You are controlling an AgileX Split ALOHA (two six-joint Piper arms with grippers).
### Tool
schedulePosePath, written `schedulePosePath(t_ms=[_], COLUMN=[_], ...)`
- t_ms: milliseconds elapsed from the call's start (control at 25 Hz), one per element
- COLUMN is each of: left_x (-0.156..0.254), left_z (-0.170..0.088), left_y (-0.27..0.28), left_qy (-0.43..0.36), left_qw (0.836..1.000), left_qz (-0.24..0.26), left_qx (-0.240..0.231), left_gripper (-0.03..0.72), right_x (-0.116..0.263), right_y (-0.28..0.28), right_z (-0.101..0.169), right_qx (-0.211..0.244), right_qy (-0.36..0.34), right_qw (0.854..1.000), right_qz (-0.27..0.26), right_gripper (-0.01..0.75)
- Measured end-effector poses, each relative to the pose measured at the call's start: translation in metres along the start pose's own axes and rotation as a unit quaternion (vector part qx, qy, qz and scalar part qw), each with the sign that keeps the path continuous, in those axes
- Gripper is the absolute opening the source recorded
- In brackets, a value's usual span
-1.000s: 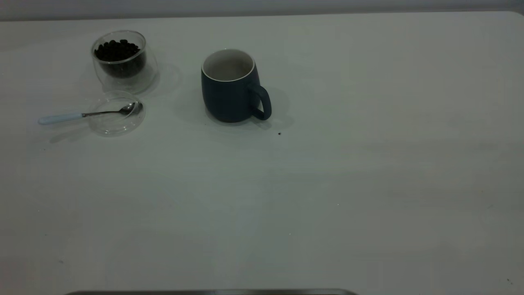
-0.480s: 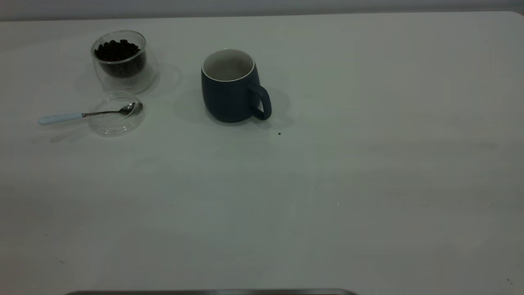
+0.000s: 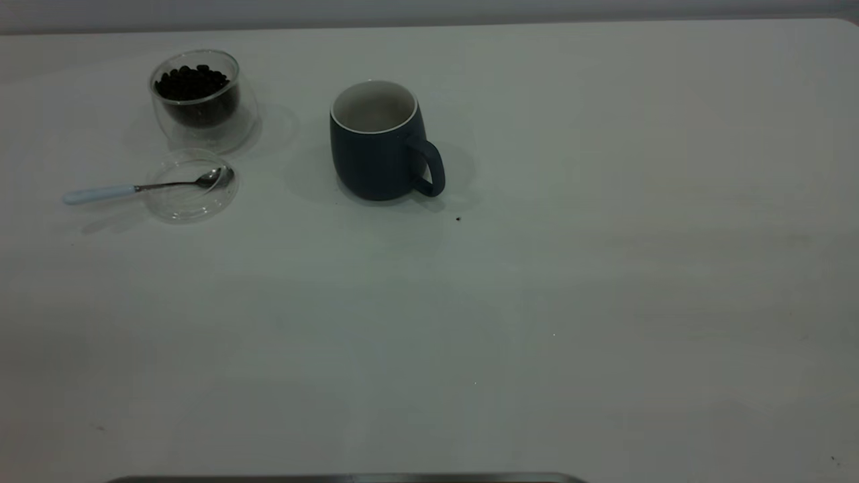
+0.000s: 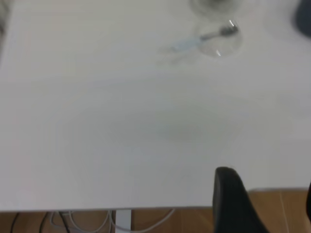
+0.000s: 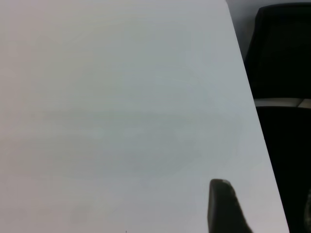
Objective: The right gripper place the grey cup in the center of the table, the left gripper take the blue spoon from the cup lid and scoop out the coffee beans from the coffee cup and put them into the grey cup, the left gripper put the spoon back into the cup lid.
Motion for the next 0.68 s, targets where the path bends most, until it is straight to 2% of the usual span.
schedulePosePath(t_ms=[160, 680], left_x=[0.0007, 0.0007], left_z=[0.0009, 0.0008], left_y=[0.0005, 0.0005], left_qy=[0.013, 0.013], left_qw=[1.0, 1.0], left_qz=[-0.003, -0.003], left_qx=[-0.014, -0.014], left_gripper=[0.433, 0.433], right_x=[0.0, 0.0], right_y=[0.0, 0.0], right_z=[0.0, 0.0], right_qx=[0.0, 0.0], right_qy=[0.0, 0.0], right_qw=[1.0, 1.0], right_qz=[0.0, 0.0], right_gripper=[0.364, 0.364])
Point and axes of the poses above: a point on each arm's last joint axis where the gripper is mounted, y pointing back along that axis away from the gripper, z along the wrist's bending axis when the last joint is at zero, x = y × z, the point moved 5 cm from there along -y, pointing out along that axis toward the gripper, and after that the axes turned 15 degrees about y, right-handed, at the moved point
